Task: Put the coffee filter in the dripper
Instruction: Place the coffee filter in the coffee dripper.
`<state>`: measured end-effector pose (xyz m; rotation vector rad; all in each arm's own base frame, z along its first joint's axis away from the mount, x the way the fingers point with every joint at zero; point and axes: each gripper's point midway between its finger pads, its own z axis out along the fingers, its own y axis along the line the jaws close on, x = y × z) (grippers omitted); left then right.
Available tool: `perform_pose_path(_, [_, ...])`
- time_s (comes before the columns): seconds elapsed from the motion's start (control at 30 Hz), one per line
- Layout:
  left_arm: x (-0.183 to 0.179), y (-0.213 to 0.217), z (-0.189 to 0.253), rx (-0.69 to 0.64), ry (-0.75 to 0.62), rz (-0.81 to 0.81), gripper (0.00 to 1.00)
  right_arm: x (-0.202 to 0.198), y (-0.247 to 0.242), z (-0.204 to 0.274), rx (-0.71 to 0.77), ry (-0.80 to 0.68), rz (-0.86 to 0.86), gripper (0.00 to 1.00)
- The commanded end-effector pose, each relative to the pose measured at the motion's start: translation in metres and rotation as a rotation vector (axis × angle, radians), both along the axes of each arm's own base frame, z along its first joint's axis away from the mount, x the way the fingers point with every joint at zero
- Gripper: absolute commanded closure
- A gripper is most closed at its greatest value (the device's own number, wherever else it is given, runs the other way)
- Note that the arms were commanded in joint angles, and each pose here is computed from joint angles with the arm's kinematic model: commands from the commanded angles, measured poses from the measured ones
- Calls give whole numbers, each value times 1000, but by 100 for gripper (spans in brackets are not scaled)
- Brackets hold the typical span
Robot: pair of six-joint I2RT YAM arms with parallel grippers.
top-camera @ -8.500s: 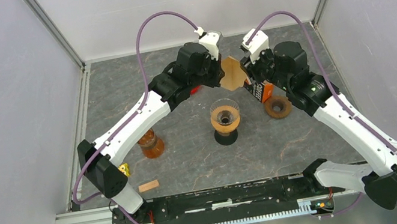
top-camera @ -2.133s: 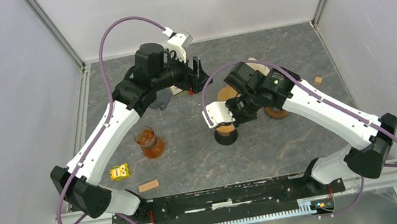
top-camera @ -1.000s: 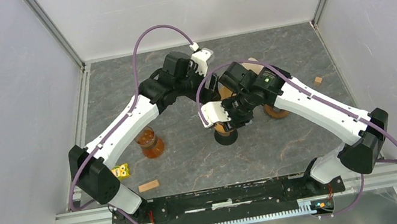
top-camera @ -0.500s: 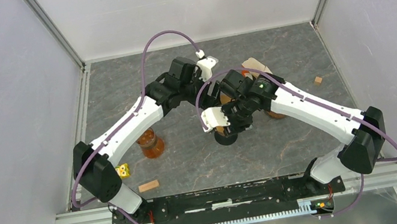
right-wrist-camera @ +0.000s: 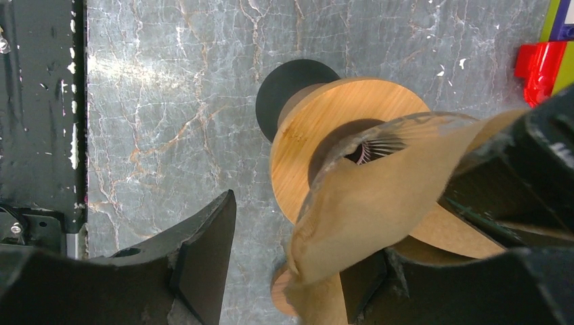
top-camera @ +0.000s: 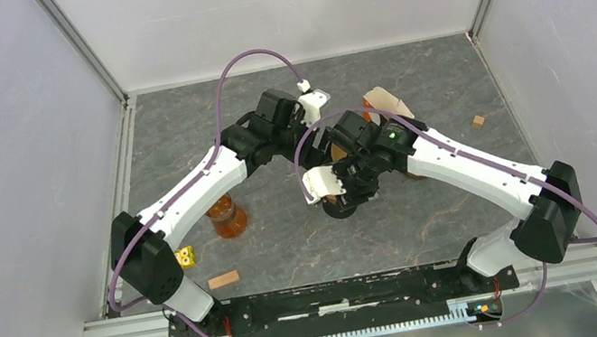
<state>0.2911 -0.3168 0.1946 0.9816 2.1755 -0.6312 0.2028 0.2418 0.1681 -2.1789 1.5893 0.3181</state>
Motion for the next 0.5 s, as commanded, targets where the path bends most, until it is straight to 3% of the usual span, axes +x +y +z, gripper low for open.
perform_pose_path(0.0, [2, -7, 4, 10, -54, -77, 16, -7, 2, -3, 23, 4, 21, 40])
perform_pose_path(0.47, [4, -7, 4, 27, -66, -84, 16, -1, 2, 0, 26, -38, 8, 40])
